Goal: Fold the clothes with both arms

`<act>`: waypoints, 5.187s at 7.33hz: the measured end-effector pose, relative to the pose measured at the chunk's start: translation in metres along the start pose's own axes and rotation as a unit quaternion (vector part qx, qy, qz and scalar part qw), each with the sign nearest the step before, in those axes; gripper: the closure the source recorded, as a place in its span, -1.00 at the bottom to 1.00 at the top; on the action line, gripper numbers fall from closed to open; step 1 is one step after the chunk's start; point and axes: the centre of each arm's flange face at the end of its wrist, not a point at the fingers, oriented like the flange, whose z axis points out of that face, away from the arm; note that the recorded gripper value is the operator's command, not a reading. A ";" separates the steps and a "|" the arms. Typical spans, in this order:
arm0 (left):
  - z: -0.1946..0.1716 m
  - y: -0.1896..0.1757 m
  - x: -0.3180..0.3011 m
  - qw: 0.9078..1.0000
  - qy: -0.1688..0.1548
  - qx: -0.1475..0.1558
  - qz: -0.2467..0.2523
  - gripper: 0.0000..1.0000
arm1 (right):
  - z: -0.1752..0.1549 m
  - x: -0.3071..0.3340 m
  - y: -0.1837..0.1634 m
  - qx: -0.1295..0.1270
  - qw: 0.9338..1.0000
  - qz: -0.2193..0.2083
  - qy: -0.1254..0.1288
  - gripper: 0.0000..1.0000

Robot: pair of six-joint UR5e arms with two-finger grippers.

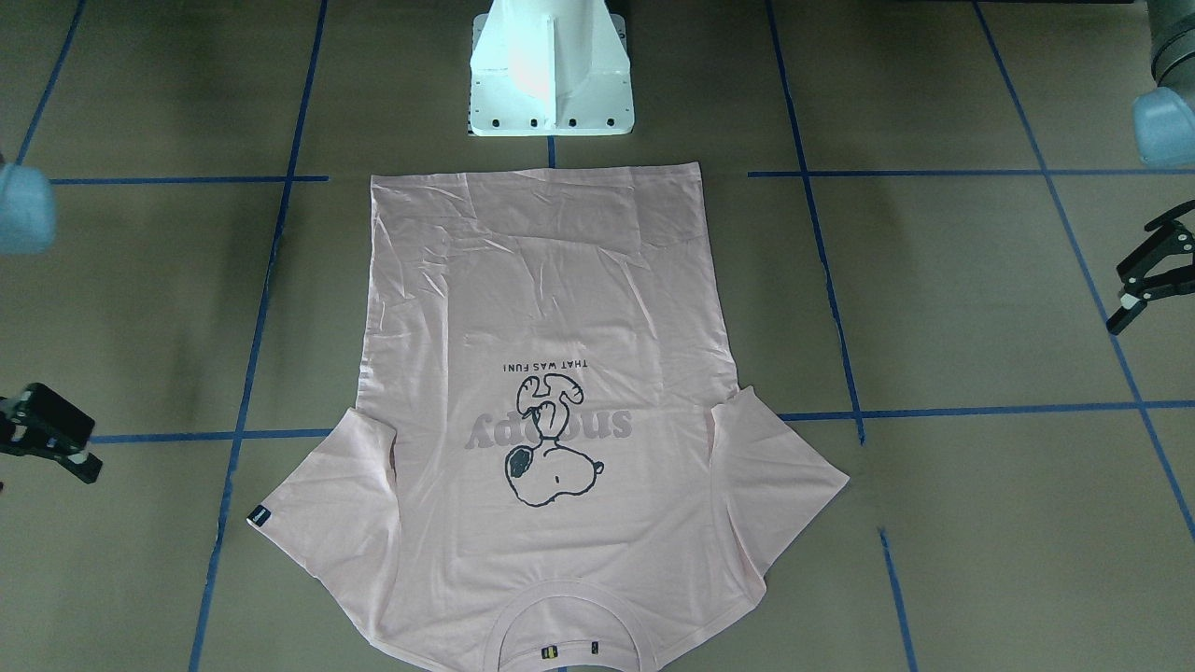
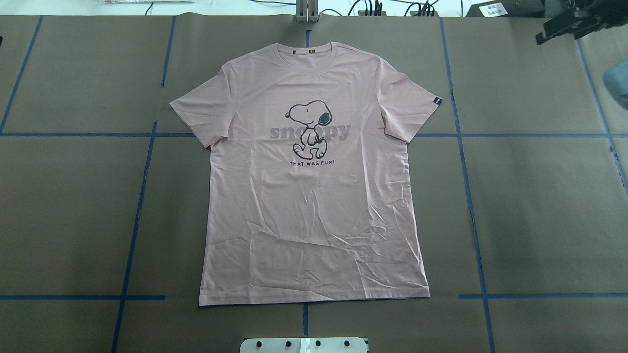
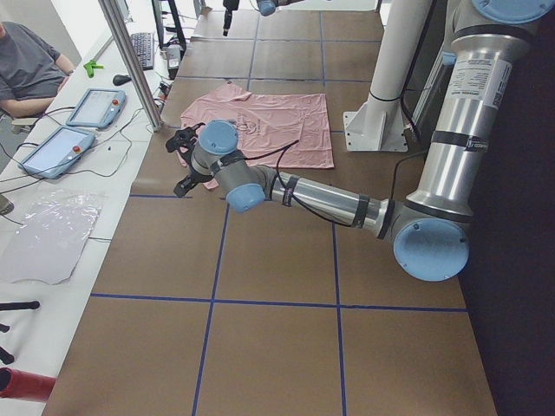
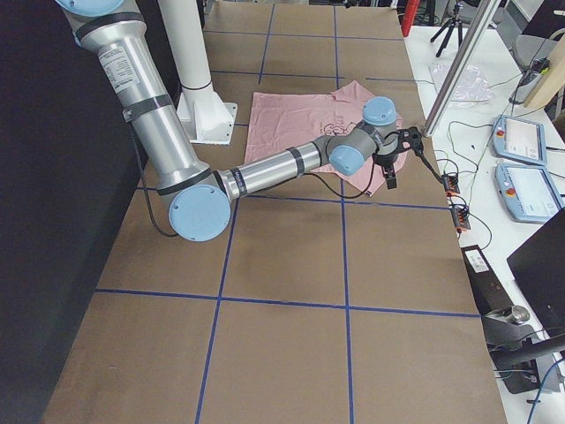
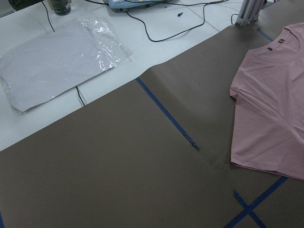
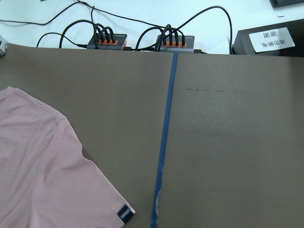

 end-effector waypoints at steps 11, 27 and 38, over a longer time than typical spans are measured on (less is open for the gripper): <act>0.001 0.000 0.005 1.000 0.003 0.001 0.005 -1.00 | 0.174 -0.068 0.096 0.077 0.994 0.050 0.061 -0.19; 0.002 0.005 0.002 1.000 0.002 -0.002 0.003 -1.00 | 0.154 -0.311 0.089 0.124 0.985 0.055 0.104 -1.00; 0.208 -0.057 0.156 0.969 -0.057 -0.002 -0.239 -0.42 | 0.030 -0.015 -0.018 -0.021 0.996 -0.092 0.000 -1.00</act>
